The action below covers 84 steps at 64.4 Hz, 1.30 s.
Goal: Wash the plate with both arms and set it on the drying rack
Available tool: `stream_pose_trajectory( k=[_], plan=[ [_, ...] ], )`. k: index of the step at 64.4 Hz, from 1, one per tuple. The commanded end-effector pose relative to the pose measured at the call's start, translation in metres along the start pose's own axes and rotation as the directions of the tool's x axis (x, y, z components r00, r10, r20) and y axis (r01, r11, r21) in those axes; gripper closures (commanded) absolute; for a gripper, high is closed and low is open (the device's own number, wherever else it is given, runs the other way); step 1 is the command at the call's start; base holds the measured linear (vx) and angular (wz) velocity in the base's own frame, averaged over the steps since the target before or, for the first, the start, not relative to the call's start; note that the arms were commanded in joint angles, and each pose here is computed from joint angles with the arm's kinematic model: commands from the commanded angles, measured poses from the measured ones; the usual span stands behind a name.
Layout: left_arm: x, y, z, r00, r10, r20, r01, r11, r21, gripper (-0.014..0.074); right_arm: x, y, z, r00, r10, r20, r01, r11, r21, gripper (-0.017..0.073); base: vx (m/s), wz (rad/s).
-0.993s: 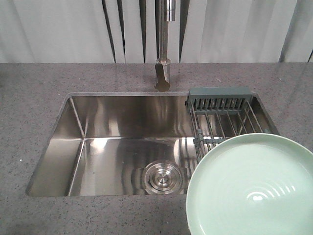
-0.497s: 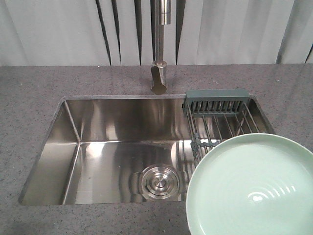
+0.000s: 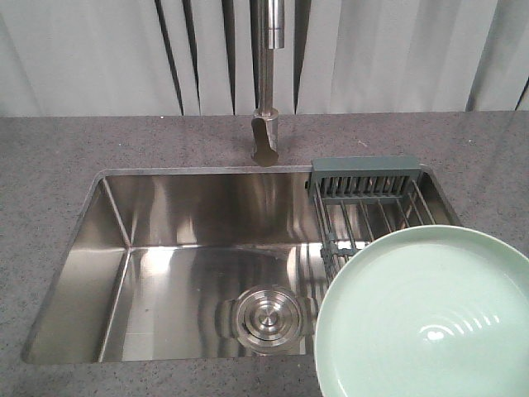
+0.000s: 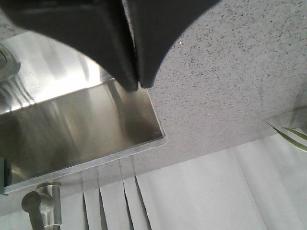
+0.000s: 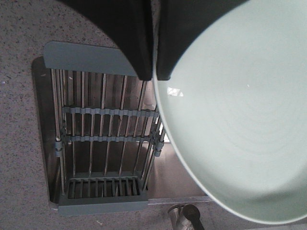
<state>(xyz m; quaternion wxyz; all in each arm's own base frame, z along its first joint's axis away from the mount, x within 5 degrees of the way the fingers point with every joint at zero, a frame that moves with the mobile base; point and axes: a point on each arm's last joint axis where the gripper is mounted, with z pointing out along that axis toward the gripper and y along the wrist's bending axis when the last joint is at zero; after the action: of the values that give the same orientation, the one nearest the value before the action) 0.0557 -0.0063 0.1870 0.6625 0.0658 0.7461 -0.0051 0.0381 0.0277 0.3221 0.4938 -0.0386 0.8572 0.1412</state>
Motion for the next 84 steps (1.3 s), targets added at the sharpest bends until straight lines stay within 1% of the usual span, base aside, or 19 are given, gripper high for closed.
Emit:
stream_pose_trajectory(
  k=[1, 84],
  plan=[
    [-0.0155, 0.0017, -0.0034, 0.994, -0.011, 0.108, 0.012, 1.0, -0.01, 0.06, -0.0121, 0.0013, -0.0028, 0.997, 0.008, 0.08, -0.008, 1.0, 0.0, 0.0561, 0.04, 0.0],
    [-0.0155, 0.0017, -0.0034, 0.994, -0.011, 0.108, 0.012, 1.0, -0.01, 0.06, -0.0121, 0.0013, -0.0028, 0.997, 0.007, 0.08, -0.007, 1.0, 0.0, 0.0561, 0.03, 0.01]
  ],
)
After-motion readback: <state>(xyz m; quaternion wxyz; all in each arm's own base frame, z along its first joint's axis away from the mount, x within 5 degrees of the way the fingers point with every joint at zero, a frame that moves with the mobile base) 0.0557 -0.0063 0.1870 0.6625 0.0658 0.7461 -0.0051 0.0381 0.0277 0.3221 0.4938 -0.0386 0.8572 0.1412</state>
